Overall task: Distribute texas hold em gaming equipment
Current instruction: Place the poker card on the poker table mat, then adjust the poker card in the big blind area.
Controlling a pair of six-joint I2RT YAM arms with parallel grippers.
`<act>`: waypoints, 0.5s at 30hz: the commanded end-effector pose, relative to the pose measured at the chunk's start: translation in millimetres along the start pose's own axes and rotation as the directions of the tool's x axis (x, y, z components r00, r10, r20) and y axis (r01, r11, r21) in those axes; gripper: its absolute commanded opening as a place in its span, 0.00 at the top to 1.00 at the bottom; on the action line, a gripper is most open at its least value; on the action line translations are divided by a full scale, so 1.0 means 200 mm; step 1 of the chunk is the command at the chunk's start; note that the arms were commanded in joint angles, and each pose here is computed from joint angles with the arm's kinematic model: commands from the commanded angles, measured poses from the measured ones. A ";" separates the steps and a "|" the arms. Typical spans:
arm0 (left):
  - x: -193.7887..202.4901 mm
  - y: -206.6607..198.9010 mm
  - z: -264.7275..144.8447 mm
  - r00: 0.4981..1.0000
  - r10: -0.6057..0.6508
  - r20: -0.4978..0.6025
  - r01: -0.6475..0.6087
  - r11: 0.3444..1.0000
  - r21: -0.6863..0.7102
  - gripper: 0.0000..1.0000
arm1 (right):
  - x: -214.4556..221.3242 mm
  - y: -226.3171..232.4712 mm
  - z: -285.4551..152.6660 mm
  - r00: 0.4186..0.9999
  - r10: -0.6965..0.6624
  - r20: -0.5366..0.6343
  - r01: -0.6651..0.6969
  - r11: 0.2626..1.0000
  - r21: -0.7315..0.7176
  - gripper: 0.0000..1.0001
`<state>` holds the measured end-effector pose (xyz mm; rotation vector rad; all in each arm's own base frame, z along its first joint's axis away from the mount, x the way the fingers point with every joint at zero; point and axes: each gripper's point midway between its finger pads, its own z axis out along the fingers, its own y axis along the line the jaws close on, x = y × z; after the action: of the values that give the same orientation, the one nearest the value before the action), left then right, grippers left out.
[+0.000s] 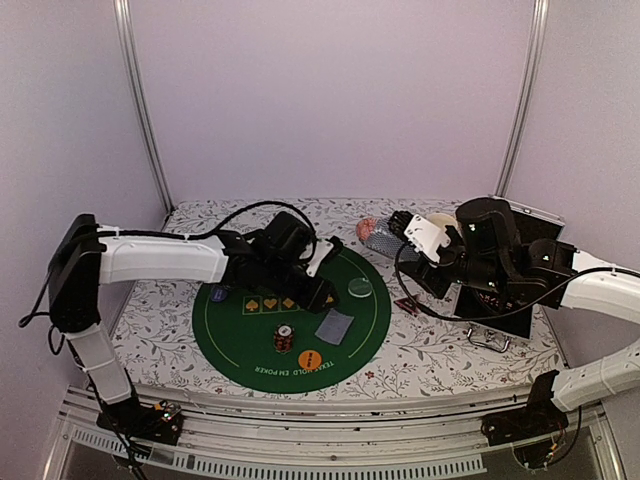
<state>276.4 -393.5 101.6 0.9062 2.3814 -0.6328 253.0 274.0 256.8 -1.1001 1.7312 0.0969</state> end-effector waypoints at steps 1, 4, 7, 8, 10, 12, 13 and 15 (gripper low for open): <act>-0.22 -0.03 -0.31 0.982 0.053 0.182 -0.053 0.999 -0.005 0.47 | -0.03 0.01 -0.03 1.000 0.000 0.032 0.001 1.000 -0.024 0.56; -0.28 -0.06 -0.45 0.968 0.059 0.245 -0.062 0.998 0.006 0.39 | -0.03 0.03 -0.02 0.999 -0.018 0.034 0.019 0.999 -0.049 0.56; -0.32 -0.10 -0.57 0.951 0.054 0.305 -0.068 0.997 0.035 0.32 | -0.04 0.07 -0.01 0.999 -0.034 0.035 0.037 0.996 -0.084 0.56; -0.33 -0.12 -0.60 0.943 0.052 0.329 -0.075 0.996 0.056 0.30 | -0.04 0.08 0.00 0.999 -0.039 0.037 0.043 0.994 -0.096 0.56; -0.35 -0.17 -0.67 0.926 0.052 0.373 -0.096 0.990 0.101 0.27 | -0.04 0.11 0.02 0.998 -0.058 0.035 0.062 0.992 -0.110 0.56; -0.35 -0.20 -0.70 0.919 0.050 0.391 -0.109 0.985 0.131 0.23 | -0.05 0.13 0.03 0.996 -0.078 0.039 0.082 0.990 -0.114 0.56; -0.34 -0.19 -0.68 0.923 0.045 0.382 -0.103 0.986 0.131 0.21 | -0.06 0.12 0.03 0.996 -0.080 0.038 0.084 0.990 -0.111 0.56; -0.27 -0.14 -0.58 0.948 0.032 0.316 -0.065 0.993 0.095 0.22 | -0.06 0.12 0.04 0.996 -0.078 0.034 0.081 0.991 -0.103 0.55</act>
<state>254.1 -371.3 257.5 0.8361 1.9807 -0.8407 241.9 290.1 240.4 -1.2356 1.7090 0.1431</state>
